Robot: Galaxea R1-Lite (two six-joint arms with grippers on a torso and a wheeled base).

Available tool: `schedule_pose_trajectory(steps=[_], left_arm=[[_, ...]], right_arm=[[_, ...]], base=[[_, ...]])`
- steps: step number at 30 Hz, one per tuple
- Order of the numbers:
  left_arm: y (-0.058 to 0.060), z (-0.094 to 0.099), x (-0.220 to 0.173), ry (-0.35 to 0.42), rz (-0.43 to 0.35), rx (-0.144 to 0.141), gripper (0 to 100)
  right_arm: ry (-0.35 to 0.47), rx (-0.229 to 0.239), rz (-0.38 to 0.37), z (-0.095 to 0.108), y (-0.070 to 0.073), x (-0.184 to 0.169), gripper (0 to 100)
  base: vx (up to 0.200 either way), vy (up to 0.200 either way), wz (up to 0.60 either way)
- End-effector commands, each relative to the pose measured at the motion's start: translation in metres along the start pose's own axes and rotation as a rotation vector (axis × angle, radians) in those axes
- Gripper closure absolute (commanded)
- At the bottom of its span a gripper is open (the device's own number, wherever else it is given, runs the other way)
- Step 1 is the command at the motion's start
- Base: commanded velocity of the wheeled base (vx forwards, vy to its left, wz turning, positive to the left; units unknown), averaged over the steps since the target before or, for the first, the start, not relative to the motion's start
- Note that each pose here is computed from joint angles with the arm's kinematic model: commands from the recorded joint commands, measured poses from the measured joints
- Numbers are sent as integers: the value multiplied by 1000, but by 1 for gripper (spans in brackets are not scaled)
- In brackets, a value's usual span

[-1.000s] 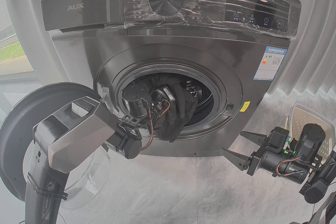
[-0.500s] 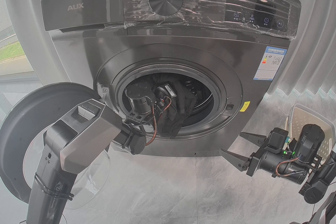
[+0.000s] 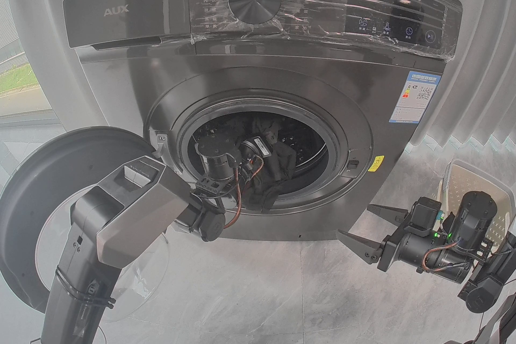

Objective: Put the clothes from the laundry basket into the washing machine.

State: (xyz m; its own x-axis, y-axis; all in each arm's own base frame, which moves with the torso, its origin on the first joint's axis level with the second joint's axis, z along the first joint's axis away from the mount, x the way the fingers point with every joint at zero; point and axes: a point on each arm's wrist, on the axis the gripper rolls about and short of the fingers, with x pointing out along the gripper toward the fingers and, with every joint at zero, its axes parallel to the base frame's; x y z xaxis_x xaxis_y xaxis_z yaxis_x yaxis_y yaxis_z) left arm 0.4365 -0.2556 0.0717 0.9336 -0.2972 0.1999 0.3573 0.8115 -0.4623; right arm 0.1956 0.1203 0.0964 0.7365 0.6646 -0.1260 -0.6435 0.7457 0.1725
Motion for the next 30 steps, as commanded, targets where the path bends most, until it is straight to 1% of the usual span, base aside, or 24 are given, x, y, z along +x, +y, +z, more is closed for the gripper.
schedule_pose_trajectory(steps=[1,2,3,4,5,8,10,13,16,20,25,28,30], left_arm=[[4,-10,-16,100,39,28,0],[6,-12,-19,125,49,34,0],[8,-18,-24,163,63,49,0],[8,-18,-25,166,65,50,0],[12,-25,-31,205,79,76,0],[20,-34,-42,255,96,139,0],[23,-38,-48,273,99,160,0],[26,-41,-53,280,102,163,0],[28,-46,-58,302,106,170,0],[29,-51,-63,322,99,173,0],[25,-58,-64,335,83,181,0],[24,-61,-64,339,77,180,0],[24,-67,-65,357,64,179,0]], right_arm=[[2,0,2,0,0,0,0],[2,0,2,0,0,0,0],[2,0,2,0,0,0,0],[2,0,2,0,0,0,0],[2,0,2,0,0,0,0],[2,0,2,0,0,0,0],[2,0,3,0,1,0,0],[2,0,3,-1,1,0,0],[1,-1,5,0,1,0,0],[1,-1,7,0,1,0,0],[1,-1,7,0,1,0,0],[1,-1,7,0,1,0,0],[1,-1,5,0,1,0,0]], base=[[0,0,0],[0,0,0],[0,0,0],[0,0,0],[0,0,0],[0,0,0],[0,0,0],[0,0,0],[0,0,0],[0,0,0],[0,0,0],[0,0,0],[0,0,0]])
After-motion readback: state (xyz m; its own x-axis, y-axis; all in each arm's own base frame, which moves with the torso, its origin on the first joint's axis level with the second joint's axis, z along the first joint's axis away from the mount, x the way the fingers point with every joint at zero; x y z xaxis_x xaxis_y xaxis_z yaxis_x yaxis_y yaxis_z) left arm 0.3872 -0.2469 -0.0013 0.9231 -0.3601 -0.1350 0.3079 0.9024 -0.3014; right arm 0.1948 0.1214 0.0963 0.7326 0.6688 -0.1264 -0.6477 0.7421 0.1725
